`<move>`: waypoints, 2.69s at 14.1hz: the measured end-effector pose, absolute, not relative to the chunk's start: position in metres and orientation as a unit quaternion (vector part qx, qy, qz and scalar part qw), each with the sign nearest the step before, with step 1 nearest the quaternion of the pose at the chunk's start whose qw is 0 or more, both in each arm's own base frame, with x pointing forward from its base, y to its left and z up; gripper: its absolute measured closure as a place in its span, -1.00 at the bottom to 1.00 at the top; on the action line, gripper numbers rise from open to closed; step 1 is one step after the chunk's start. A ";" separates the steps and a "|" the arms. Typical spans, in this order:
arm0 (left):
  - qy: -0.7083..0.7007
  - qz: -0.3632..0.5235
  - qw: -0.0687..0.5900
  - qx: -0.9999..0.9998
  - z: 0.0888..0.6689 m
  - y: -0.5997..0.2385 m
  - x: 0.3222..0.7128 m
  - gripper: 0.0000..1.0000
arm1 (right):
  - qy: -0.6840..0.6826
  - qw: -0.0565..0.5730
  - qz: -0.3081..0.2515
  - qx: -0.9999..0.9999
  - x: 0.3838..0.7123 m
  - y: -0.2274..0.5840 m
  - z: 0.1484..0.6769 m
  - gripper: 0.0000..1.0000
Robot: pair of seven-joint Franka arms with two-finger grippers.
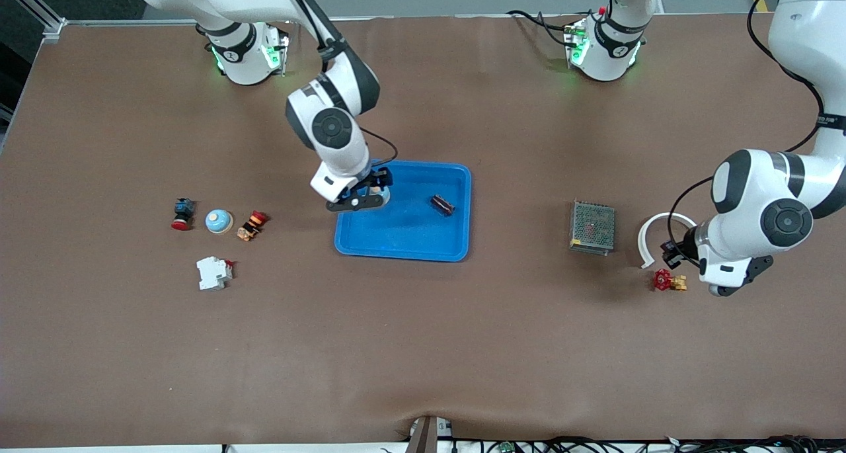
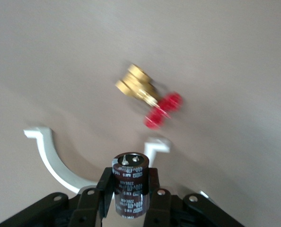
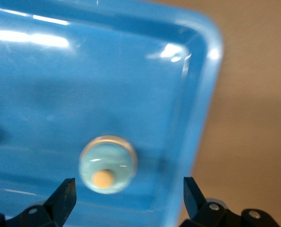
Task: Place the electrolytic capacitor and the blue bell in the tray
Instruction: 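Carry the capacitor to the tray with the left gripper while the right reaches a bell, then release the capacitor in the tray with the left gripper while the right grasps the bell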
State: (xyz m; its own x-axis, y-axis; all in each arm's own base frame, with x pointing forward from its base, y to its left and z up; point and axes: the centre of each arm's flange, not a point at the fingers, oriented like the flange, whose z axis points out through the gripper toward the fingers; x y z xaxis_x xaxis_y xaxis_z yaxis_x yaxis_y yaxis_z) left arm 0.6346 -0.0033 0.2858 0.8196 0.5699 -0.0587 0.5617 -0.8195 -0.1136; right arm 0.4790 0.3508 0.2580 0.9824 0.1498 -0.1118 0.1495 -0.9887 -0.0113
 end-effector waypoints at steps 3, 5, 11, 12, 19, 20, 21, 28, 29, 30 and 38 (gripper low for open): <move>-0.313 0.038 0.025 -0.949 0.305 -0.064 0.632 0.33 | -0.125 0.012 0.066 -0.990 0.516 0.283 0.290 -1.00; -0.328 0.038 0.011 -0.944 0.314 -0.113 0.624 0.33 | -0.159 0.022 0.064 -0.985 0.538 0.231 0.305 -1.00; -0.328 0.040 0.005 -0.944 0.319 -0.286 0.574 0.33 | -0.223 0.009 0.056 -0.973 0.564 0.152 0.315 -1.00; -0.334 0.042 0.002 -0.942 0.318 -0.306 0.568 0.33 | -0.233 0.008 0.056 -0.971 0.567 0.142 0.315 -1.00; -0.396 0.054 -0.015 -0.917 0.275 -0.423 0.546 0.33 | -0.293 0.003 0.050 -0.955 0.584 0.050 0.317 -1.00; -0.406 0.050 -0.019 -0.912 0.266 -0.435 0.544 0.33 | -0.299 0.000 0.047 -0.953 0.586 0.040 0.318 -1.00; -0.417 0.047 -0.023 -0.908 0.257 -0.446 0.541 0.33 | -0.304 -0.001 0.044 -0.952 0.587 0.032 0.318 -1.00; -0.451 0.032 -0.045 -0.891 0.207 -0.469 0.539 0.33 | -0.343 0.002 0.042 -0.938 0.583 -0.014 0.274 -1.00; -0.451 0.034 -0.046 -0.891 0.202 -0.470 0.538 0.33 | -0.345 0.001 0.042 -0.938 0.578 -0.014 0.263 -1.00; -0.451 0.036 -0.045 -0.891 0.197 -0.470 0.537 0.33 | -0.347 0.001 0.040 -0.937 0.571 -0.012 0.252 -1.00; -0.455 0.024 -0.059 -0.888 0.210 -0.467 0.553 -0.74 | -0.355 -0.001 0.030 -0.935 0.538 -0.006 0.208 -1.00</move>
State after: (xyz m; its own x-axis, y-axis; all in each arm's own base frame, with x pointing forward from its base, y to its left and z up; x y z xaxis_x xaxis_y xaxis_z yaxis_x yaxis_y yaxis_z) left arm 0.5527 -0.4665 0.2099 0.5845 0.8056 -0.0964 0.8113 -0.5786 0.0838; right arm 0.5382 -0.0061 0.2076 0.7467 0.6627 -0.0569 0.6628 -0.7485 -0.0196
